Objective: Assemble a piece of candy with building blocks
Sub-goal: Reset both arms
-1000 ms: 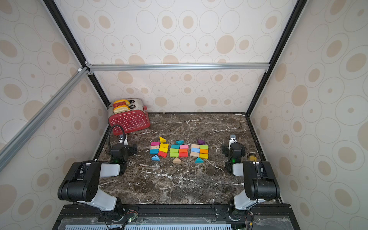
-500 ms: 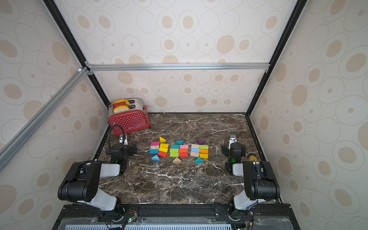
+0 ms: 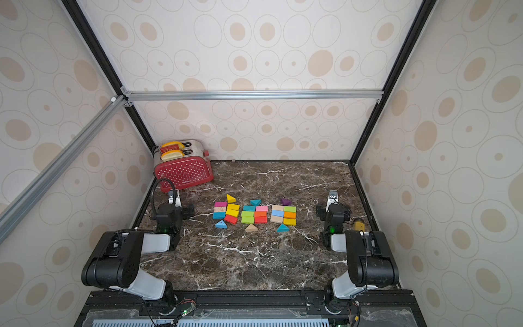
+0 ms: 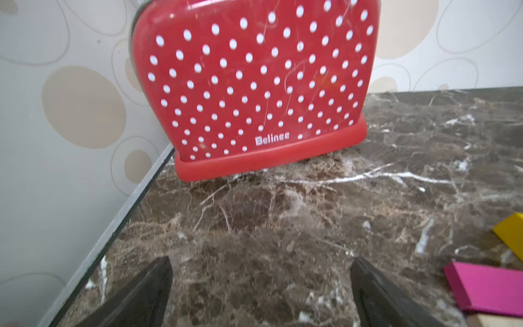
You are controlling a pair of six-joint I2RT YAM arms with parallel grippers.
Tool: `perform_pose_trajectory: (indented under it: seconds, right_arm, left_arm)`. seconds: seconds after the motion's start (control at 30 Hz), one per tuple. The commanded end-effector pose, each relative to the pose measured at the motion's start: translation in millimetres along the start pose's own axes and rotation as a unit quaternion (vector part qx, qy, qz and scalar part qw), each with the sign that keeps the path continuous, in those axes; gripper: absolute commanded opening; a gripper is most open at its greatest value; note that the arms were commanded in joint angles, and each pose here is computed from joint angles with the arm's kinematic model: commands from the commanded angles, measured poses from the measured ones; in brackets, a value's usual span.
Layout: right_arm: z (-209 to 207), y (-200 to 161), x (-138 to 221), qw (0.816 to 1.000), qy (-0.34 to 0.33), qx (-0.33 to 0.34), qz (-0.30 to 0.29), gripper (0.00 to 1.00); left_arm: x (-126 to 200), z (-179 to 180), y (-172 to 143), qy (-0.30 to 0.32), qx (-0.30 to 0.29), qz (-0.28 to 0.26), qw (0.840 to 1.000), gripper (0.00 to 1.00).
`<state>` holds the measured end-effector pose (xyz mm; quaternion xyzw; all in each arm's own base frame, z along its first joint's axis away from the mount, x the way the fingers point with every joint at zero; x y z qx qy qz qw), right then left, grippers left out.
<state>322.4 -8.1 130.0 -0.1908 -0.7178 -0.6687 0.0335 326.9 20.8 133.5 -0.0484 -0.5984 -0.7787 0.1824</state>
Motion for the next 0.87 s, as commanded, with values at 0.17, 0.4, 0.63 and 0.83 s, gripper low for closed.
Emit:
perform_pose_trajectory:
  seconds: [0.17,0.4,0.63,0.83]
  right_arm:
    - [0.3,-13.1,-0.4,0.999,0.0,0.01,0.037,1.0]
    - [0.3,-13.5,-0.5,0.999,-0.001,0.01,0.037,1.0]
    - [0.3,-13.8,-0.5,0.999,-0.001,0.01,0.038,1.0]
    - [0.2,-13.7,-0.5,0.999,-0.001,0.01,0.038,1.0]
  left_arm:
    - [-1.3,-0.9,-7.4,-0.003,-0.001,0.027,1.0,0.99]
    - [-1.6,-0.8,-7.7,-0.003,-0.001,0.028,1.0,0.99]
    - [-4.1,-2.0,-7.8,-0.006,-0.003,0.031,0.999,0.99]
    - [-3.0,0.8,-7.7,-0.011,0.003,0.031,0.999,0.99]
Point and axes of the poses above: each gripper's point midway between its finger pads, its own x axis back along the fingers, its own z axis along the line the jaws close on, y = z × x, the point moved 8 cm from there along x, back along the fingers, and after that the axes turned 9 degrees about -x, right-handed, at the moved point
